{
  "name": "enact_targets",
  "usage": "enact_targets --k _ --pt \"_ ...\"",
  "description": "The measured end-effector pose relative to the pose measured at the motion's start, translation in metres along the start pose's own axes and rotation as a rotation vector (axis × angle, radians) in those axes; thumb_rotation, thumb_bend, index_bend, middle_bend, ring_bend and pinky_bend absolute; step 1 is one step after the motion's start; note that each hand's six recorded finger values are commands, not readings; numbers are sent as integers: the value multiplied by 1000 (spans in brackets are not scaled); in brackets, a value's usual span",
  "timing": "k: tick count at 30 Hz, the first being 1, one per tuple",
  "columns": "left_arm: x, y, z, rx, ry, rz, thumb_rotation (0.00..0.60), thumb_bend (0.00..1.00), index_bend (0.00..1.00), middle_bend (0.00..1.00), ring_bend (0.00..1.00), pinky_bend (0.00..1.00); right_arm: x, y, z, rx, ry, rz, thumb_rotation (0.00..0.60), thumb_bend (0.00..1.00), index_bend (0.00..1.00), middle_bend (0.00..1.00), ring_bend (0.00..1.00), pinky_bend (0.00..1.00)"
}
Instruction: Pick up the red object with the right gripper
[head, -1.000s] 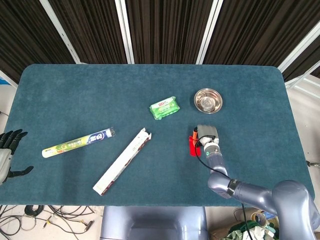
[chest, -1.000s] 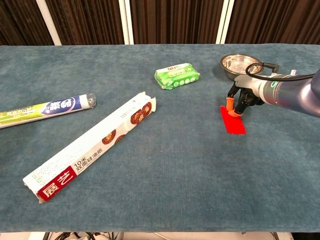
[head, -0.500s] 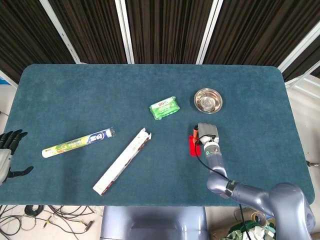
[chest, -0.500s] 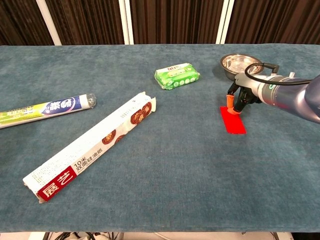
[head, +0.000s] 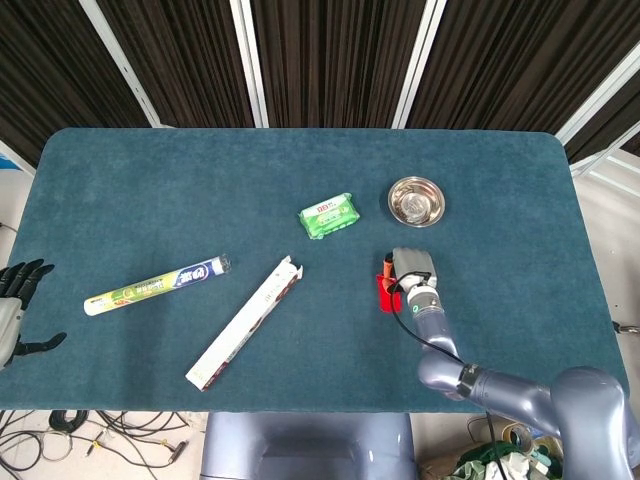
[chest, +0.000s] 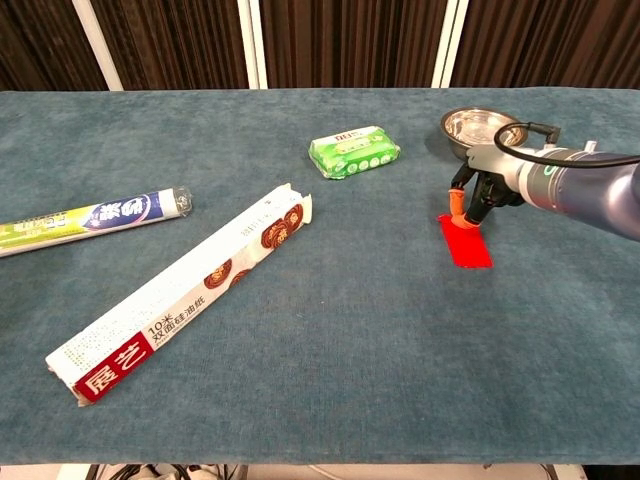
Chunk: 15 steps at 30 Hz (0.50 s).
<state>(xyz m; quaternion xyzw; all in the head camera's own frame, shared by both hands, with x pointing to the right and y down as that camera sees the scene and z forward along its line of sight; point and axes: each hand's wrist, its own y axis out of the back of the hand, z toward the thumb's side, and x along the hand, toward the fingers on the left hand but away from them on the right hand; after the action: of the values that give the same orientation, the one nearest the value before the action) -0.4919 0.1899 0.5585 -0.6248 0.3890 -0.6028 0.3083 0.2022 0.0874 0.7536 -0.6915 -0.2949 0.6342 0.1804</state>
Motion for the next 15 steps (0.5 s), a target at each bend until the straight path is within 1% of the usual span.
enact_targets --k 9,15 --pt "0 0 1 -3 -2 -2 600 148 109 50 5 34 21 12 9 -35 72 -28 600 542 745 1000 1000 1000" --pt "0 -1 1 -4 -5 -4 600 148 108 50 5 34 45 22 15 -58 131 -39 600 542 745 1000 1000 1000"
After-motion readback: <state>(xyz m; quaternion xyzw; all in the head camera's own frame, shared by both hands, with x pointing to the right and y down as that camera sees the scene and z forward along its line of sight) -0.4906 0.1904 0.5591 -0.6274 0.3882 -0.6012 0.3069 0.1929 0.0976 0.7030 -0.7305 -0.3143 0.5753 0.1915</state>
